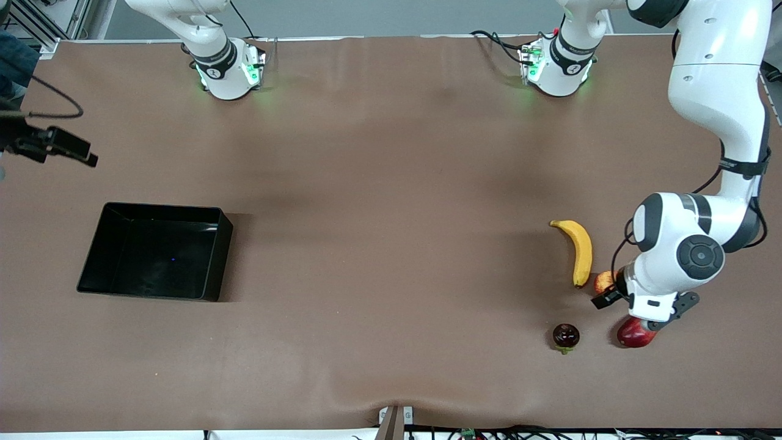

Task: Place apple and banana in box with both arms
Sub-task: 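Grasp the red apple with the left gripper while the right gripper reaches the box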

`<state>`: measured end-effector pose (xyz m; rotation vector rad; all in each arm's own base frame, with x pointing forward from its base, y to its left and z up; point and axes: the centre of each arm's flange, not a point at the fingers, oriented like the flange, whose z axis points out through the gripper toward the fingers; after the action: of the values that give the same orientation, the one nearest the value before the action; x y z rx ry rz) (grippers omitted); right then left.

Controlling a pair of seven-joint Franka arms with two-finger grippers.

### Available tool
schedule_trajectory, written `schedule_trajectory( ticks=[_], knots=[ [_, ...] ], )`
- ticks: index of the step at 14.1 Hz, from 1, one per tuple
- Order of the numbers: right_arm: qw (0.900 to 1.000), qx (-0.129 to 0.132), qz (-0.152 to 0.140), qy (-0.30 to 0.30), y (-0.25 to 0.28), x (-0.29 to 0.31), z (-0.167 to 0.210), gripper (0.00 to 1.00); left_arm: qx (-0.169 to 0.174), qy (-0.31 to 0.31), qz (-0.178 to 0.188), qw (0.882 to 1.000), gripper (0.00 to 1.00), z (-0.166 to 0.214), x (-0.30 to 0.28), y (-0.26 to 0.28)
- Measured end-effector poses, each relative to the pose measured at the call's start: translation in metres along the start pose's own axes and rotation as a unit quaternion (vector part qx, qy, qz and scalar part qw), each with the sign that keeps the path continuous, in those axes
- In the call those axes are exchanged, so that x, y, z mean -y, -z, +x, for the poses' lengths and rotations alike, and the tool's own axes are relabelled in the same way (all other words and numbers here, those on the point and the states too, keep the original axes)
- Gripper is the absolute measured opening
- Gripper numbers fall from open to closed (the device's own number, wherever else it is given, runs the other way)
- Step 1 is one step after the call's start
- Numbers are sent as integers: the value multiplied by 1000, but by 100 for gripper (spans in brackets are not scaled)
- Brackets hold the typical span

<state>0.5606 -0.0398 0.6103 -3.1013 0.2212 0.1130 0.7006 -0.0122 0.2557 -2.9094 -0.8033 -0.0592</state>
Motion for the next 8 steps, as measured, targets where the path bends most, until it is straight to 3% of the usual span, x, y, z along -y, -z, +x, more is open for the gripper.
schedule_trajectory(
  ticks=[2,5,8],
  knots=[
    [1000,8,-3,-16,-29,-17,23,100,-6,-5,13,1000,100,5,10,-4],
    [998,48,-30,-42,-93,-54,57,100,3,-5,22,1000,100,5,21,-16],
    [994,75,-30,-78,-160,-112,83,100,11,0,26,1000,100,5,29,-28]
  ],
)
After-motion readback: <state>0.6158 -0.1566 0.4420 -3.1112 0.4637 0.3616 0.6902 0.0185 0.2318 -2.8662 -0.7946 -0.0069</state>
